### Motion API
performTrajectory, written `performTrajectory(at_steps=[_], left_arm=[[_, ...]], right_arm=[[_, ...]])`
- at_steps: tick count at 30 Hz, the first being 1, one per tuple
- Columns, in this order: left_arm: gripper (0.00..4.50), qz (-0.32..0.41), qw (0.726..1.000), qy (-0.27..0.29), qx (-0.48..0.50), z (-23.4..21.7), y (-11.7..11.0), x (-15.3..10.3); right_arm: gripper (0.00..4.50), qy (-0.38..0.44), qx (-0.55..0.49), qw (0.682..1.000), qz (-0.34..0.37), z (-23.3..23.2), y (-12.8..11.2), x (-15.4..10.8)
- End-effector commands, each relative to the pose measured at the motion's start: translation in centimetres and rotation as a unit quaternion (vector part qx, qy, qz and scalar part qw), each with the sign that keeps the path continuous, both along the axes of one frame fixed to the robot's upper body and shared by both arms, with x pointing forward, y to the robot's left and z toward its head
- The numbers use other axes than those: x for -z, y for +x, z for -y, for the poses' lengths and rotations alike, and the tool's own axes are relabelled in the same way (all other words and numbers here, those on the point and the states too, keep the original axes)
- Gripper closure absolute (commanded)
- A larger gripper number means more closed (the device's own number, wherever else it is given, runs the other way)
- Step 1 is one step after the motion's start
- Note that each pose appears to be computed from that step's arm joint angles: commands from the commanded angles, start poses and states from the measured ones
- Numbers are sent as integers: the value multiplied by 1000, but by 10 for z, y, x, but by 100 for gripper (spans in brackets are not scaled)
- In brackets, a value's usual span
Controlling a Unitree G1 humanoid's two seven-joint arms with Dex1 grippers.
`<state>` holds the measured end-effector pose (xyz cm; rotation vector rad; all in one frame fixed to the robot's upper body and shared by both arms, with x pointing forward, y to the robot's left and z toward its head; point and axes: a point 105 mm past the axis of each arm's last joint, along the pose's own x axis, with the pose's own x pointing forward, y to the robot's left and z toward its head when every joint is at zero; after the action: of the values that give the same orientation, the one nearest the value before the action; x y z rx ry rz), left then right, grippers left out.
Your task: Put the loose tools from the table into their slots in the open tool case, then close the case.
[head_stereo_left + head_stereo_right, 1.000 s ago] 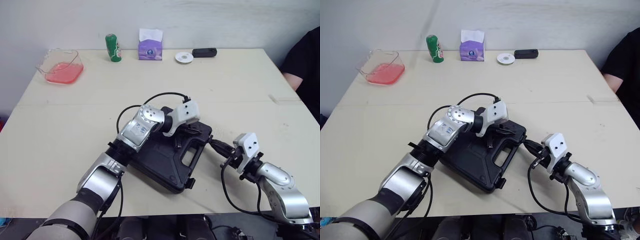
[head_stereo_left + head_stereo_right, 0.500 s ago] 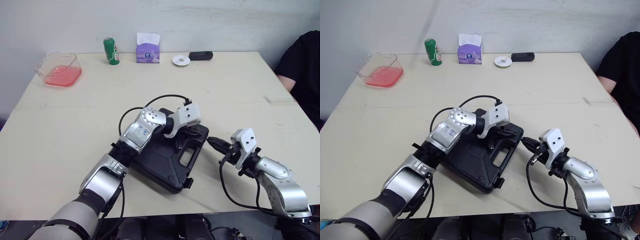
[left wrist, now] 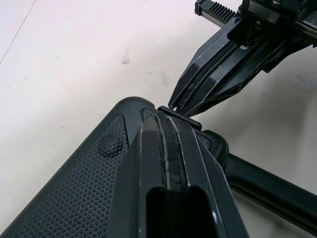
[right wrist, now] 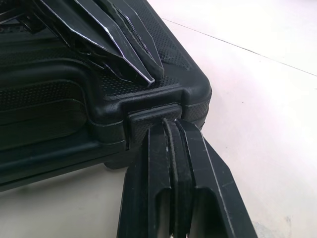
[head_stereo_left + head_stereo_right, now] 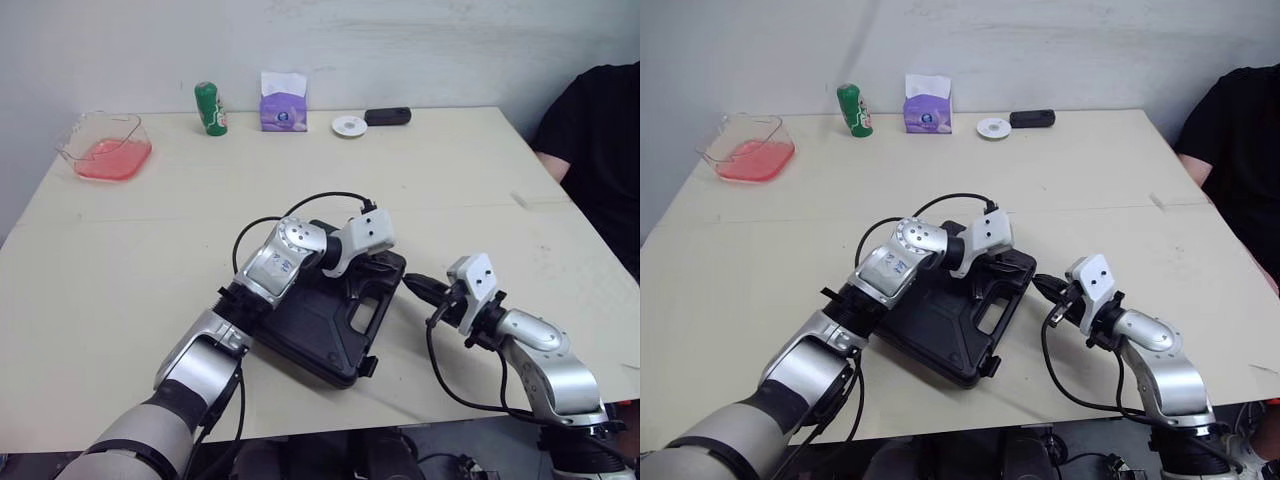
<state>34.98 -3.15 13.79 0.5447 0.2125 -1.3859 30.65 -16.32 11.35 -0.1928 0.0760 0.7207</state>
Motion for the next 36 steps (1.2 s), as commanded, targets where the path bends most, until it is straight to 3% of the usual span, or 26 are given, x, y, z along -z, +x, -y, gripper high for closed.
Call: performTrajectory(at_steps=[1,4,9,14,19,25,27,33,36], left_arm=[[446,-72,994,73,-32,-26,-7,62],[446,-34,998,41,-22,-23,-6,39],[446,69,986,-125,83,-6,-35,-50],[446,104,973,-144,147,-25,-65,-73],[446,100,970,-117,190,-44,-88,-69],[446,76,979,-75,173,-69,-113,-31],[446,63,981,-91,156,-71,-118,-31],[446,52,987,-33,151,-79,-126,-9],[446,21,991,14,129,-83,-125,16]], right_arm=[[450,-16,-27,999,30,-1,-7,-15],[450,-34,-25,998,40,10,-12,-17],[450,-53,-32,997,54,28,-28,-22],[450,-64,-55,996,39,37,-44,-18],[450,-66,-85,994,23,34,-55,-12],[450,-50,-177,983,-22,12,-91,8],[450,-25,-190,981,-32,2,-99,9],[450,-32,-212,975,-52,-8,-110,18],[450,-30,-226,972,-65,-15,-114,25]])
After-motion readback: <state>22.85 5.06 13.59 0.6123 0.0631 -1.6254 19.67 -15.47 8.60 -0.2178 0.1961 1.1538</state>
